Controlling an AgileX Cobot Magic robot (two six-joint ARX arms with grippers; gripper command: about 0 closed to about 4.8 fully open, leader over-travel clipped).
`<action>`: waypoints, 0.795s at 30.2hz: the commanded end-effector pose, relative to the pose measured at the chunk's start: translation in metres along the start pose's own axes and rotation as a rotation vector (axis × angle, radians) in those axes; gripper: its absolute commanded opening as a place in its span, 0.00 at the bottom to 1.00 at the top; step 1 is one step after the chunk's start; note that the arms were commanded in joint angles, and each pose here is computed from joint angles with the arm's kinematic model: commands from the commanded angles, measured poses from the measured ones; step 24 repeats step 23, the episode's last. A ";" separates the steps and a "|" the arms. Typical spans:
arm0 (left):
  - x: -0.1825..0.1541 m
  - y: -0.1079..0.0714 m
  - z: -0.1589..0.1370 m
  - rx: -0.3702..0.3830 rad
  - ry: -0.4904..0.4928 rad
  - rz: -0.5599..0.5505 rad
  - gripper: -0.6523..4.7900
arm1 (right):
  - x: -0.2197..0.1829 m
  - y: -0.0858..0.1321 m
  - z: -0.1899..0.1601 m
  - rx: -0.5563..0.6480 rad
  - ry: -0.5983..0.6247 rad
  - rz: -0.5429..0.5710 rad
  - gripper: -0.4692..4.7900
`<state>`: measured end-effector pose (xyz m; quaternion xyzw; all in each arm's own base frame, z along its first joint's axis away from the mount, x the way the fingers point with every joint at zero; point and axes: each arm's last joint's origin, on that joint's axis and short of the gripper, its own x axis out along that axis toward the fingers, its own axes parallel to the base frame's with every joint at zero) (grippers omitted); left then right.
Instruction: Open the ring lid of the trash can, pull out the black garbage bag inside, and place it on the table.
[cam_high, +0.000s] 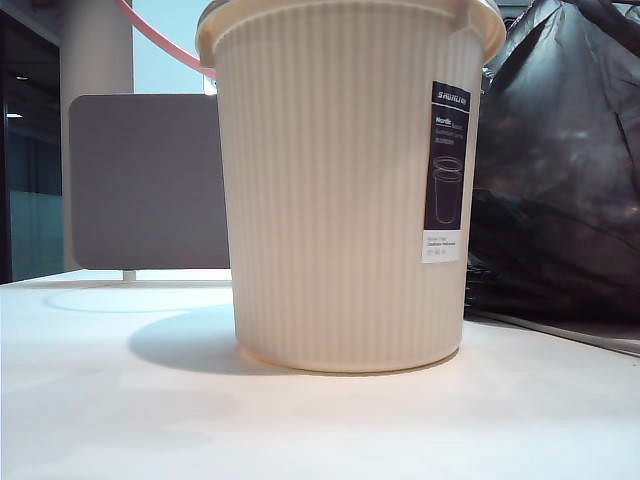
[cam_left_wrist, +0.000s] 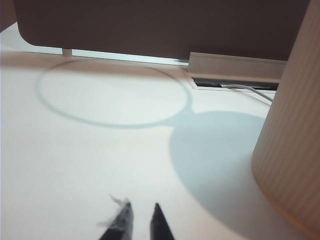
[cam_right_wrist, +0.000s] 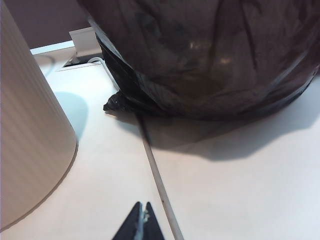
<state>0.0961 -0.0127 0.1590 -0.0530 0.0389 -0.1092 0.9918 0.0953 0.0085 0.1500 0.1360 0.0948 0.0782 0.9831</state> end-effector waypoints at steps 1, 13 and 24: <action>0.000 0.000 0.001 0.001 -0.007 -0.006 0.22 | 0.000 0.001 0.002 -0.002 -0.017 0.004 0.08; 0.000 0.000 0.001 0.001 -0.007 -0.005 0.22 | -0.001 -0.006 0.004 0.009 -0.037 -0.063 0.08; 0.000 0.000 0.001 0.001 -0.007 -0.005 0.22 | -0.001 -0.006 0.004 0.009 -0.037 -0.063 0.08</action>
